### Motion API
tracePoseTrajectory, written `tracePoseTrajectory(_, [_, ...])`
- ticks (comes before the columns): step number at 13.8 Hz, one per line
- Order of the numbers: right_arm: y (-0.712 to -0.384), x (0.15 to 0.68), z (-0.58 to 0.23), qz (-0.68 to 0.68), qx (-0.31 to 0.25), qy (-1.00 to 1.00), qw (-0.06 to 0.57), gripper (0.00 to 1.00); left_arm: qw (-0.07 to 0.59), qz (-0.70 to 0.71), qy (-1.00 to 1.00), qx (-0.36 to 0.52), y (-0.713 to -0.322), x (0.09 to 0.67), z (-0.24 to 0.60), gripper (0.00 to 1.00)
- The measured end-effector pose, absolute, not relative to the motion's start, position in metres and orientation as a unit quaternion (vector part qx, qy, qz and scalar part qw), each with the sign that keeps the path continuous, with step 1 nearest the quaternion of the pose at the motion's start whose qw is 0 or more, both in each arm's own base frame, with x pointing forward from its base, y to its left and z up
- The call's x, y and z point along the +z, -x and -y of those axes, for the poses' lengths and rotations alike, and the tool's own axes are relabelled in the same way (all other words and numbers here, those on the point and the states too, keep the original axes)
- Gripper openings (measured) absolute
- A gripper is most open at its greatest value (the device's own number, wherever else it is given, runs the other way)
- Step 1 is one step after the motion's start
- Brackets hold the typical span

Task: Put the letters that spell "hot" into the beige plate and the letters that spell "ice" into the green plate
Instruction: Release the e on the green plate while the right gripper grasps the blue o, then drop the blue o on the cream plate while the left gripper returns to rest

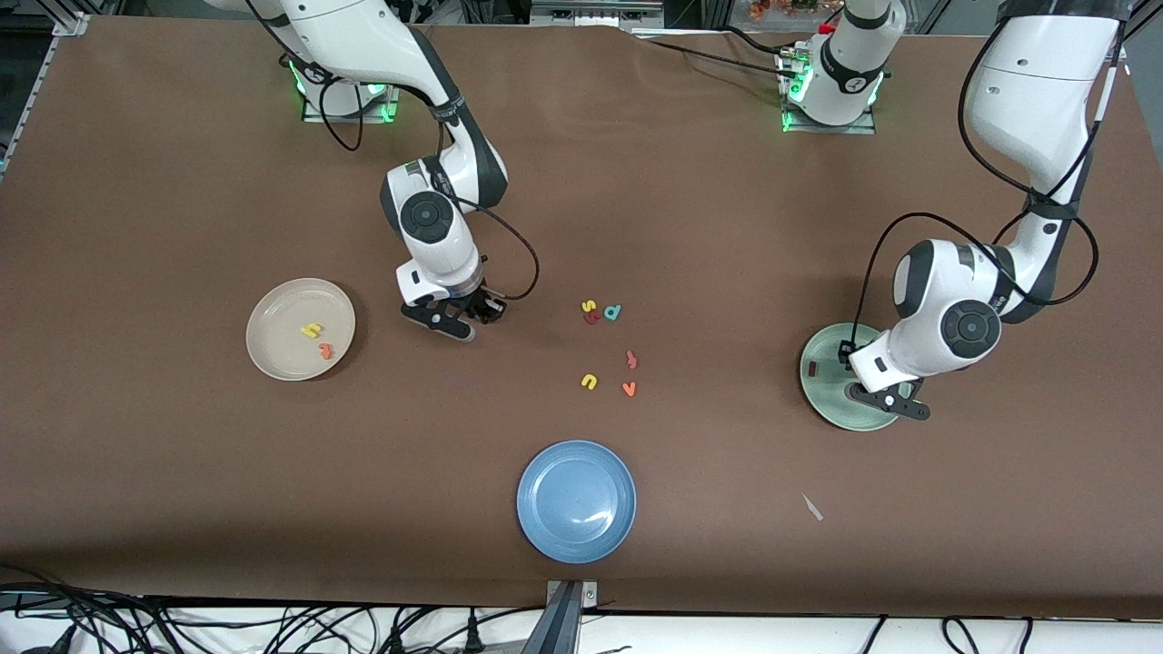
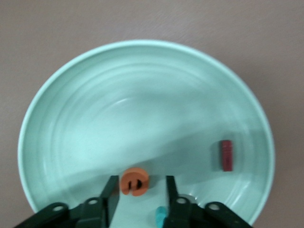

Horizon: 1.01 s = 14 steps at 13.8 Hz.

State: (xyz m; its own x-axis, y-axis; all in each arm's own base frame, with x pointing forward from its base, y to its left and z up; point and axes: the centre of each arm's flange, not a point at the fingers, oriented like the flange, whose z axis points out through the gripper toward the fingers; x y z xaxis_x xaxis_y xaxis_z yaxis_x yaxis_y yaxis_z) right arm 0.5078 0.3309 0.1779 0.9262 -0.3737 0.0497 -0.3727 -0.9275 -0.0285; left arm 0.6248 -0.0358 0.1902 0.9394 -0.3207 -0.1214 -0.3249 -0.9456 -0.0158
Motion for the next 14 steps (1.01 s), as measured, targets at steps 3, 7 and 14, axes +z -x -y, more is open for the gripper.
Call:
tracePoseTrajectory(3, [-0.508, 0.178, -0.331, -0.189, -0.027, 0.981, 0.009, 0.28, 0.019, -0.168, 0.984, 0.051, -0.634, 0.207, 0.044, 0.79])
tracePoseTrajectory(7, [-0.512, 0.183, -0.332, -0.178, -0.020, 0.984, 0.005, 0.28, 0.022, -0.165, 0.983, 0.078, -0.655, 0.262, 0.052, 1.00])
tracePoseTrajectory(14, [-0.570, 0.238, -0.244, -0.087, 0.022, 0.995, -0.042, 0.28, 0.028, -0.150, 0.983, 0.102, -0.660, 0.428, 0.079, 1.00])
